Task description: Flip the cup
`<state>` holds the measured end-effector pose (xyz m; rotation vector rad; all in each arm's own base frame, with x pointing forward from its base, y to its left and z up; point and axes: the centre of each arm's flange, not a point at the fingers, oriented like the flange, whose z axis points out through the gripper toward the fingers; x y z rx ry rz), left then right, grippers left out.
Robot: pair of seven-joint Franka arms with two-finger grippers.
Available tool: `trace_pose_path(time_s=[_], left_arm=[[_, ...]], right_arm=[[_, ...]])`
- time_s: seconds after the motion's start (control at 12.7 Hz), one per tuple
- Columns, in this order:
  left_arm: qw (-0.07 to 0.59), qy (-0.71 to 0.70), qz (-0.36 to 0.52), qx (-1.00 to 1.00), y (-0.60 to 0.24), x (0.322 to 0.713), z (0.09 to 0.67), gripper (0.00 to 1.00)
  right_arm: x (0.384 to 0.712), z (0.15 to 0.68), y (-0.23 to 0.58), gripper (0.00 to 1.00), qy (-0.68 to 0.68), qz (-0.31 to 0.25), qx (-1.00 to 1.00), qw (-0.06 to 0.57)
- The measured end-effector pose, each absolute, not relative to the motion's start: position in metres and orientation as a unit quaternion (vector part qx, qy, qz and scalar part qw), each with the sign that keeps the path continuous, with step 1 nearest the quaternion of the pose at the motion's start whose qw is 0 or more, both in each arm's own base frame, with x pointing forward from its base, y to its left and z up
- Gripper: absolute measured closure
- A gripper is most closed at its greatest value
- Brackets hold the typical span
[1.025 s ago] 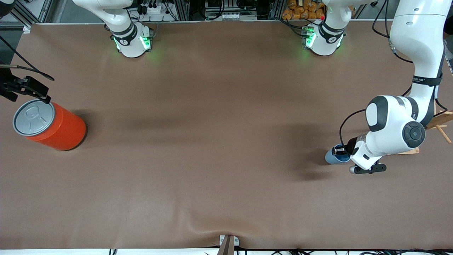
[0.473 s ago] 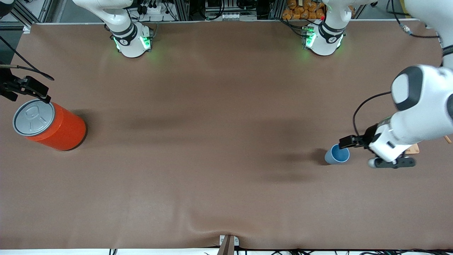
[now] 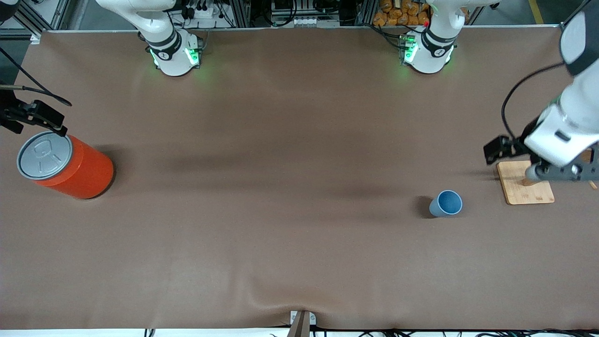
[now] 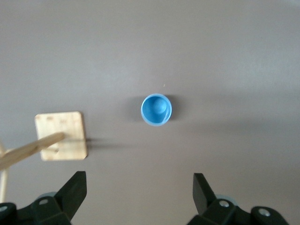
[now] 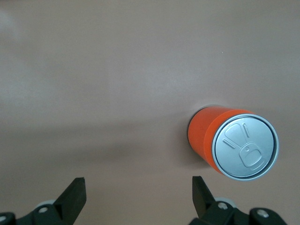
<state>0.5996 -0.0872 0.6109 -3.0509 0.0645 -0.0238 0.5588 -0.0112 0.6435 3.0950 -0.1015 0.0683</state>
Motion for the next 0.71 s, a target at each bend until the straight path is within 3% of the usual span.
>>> trace_pose_path(time_s=[0.39,0.71], left_arm=[[0.018,-0.009,0.002,-1.000,-0.061,0.556,0.628,0.00],[0.018,-0.005,0.007,-1.000,-0.067,0.544,0.632,0.00]], right_arm=[[0.559,0.645,-0.011,0.00,-0.033,0.024,0.999,0.022],[0.559,0.645,-0.011,0.00,-0.033,0.024,0.999,0.022]])
